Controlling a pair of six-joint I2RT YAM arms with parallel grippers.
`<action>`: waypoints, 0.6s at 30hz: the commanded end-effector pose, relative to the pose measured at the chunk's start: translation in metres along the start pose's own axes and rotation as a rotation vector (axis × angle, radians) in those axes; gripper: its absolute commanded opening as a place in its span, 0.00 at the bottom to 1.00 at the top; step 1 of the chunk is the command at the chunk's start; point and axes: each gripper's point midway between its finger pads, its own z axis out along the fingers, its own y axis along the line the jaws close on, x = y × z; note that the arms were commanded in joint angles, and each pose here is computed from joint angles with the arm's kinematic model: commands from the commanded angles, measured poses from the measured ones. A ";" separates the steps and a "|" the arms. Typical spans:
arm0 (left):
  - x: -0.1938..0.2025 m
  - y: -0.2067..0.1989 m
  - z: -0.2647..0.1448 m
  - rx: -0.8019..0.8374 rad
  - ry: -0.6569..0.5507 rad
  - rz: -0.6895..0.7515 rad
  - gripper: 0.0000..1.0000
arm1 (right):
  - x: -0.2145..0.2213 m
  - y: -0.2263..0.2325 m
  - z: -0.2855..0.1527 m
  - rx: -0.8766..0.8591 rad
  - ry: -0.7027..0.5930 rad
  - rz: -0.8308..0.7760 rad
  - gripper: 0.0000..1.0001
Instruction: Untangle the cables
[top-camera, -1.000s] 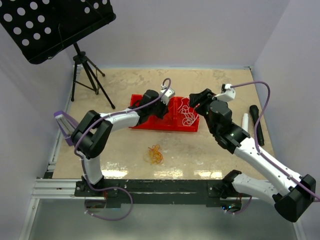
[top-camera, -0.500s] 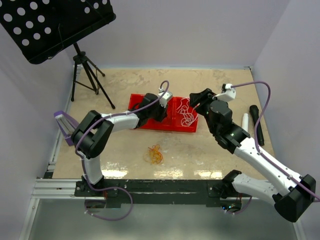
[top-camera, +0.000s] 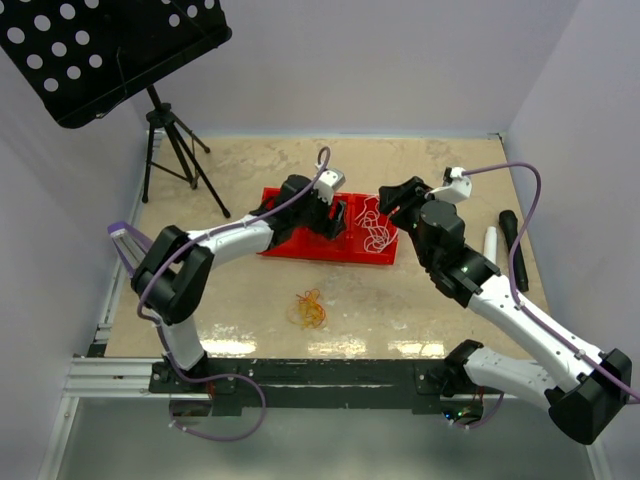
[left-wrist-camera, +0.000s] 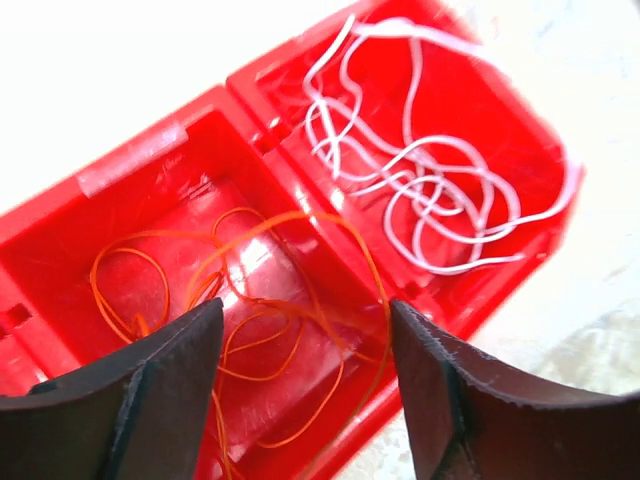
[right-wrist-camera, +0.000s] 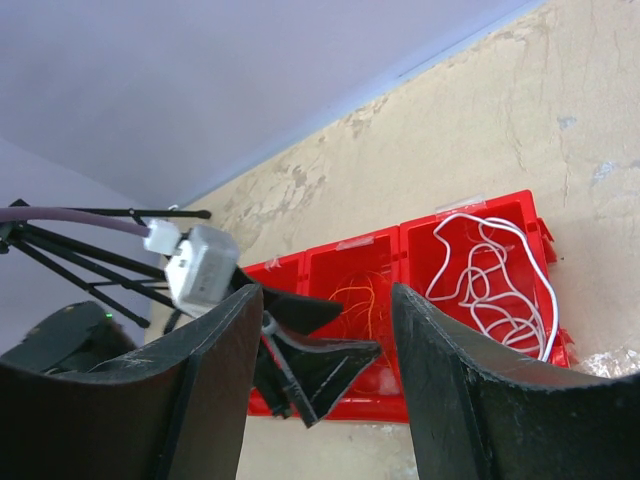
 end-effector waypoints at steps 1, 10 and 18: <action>-0.044 -0.017 -0.032 0.034 -0.094 -0.021 0.75 | -0.018 0.011 -0.004 -0.028 -0.045 0.032 0.58; -0.083 -0.017 -0.060 0.005 -0.145 0.069 0.82 | -0.009 0.010 -0.004 -0.037 -0.016 0.039 0.58; -0.076 -0.020 -0.090 0.049 -0.164 0.249 0.84 | 0.028 0.005 0.009 -0.053 0.099 -0.073 0.56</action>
